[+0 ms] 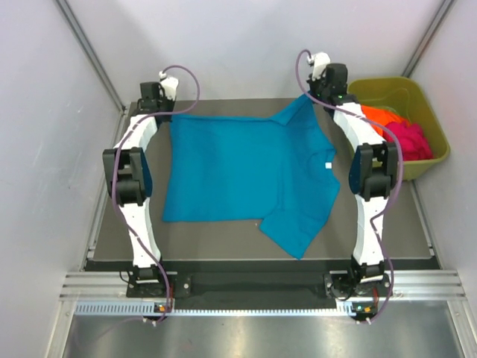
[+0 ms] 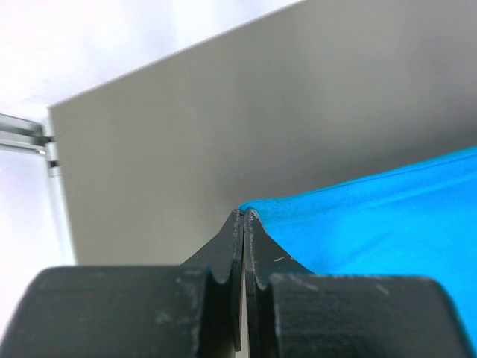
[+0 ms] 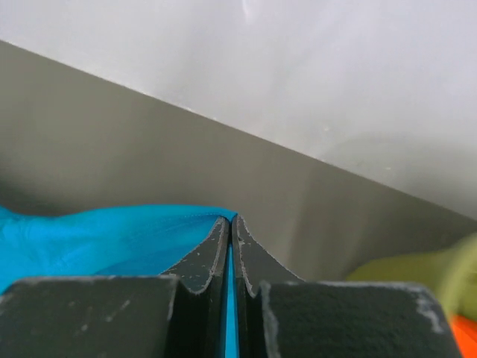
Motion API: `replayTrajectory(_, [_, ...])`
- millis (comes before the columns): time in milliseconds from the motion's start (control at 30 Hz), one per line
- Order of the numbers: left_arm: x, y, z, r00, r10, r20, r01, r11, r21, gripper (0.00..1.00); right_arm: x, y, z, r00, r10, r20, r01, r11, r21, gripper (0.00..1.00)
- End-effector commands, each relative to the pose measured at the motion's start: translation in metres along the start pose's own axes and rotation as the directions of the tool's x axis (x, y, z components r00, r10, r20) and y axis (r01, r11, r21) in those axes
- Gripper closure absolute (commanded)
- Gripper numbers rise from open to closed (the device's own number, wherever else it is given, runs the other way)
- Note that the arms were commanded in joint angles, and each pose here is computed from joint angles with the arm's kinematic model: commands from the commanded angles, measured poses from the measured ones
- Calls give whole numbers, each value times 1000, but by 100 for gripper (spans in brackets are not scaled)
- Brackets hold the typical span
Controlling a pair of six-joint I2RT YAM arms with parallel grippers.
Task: Fold and stack the t-shirts
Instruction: Fold the tshirt
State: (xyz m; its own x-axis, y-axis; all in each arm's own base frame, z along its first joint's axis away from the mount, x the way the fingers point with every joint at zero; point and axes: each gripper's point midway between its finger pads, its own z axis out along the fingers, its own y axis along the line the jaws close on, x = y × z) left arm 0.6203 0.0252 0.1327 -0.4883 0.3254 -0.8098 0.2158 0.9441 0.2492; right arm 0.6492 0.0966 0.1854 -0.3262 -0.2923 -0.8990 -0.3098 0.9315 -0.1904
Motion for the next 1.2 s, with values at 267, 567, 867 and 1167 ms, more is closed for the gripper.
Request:
replayTrajectory(267, [-50, -7, -90, 994, 16, 113, -25, 996, 80, 100, -56, 32, -101, 996, 75, 38, -70, 991, -118, 100])
replayTrajectory(567, [-30, -18, -119, 997, 19, 77, -26, 995, 99, 100, -39, 53, -148, 996, 84, -25, -87, 986, -143, 100])
replayTrajectory(867, [-24, -26, -146, 998, 7, 57, -15, 990, 139, 100, -35, 55, -193, 995, 88, -55, -95, 985, -141, 100])
replayTrajectory(1167, [-4, -35, -167, 1000, -26, 2, 25, 989, 146, 100, -12, 67, -220, 988, 117, -103, -133, 977, -168, 100])
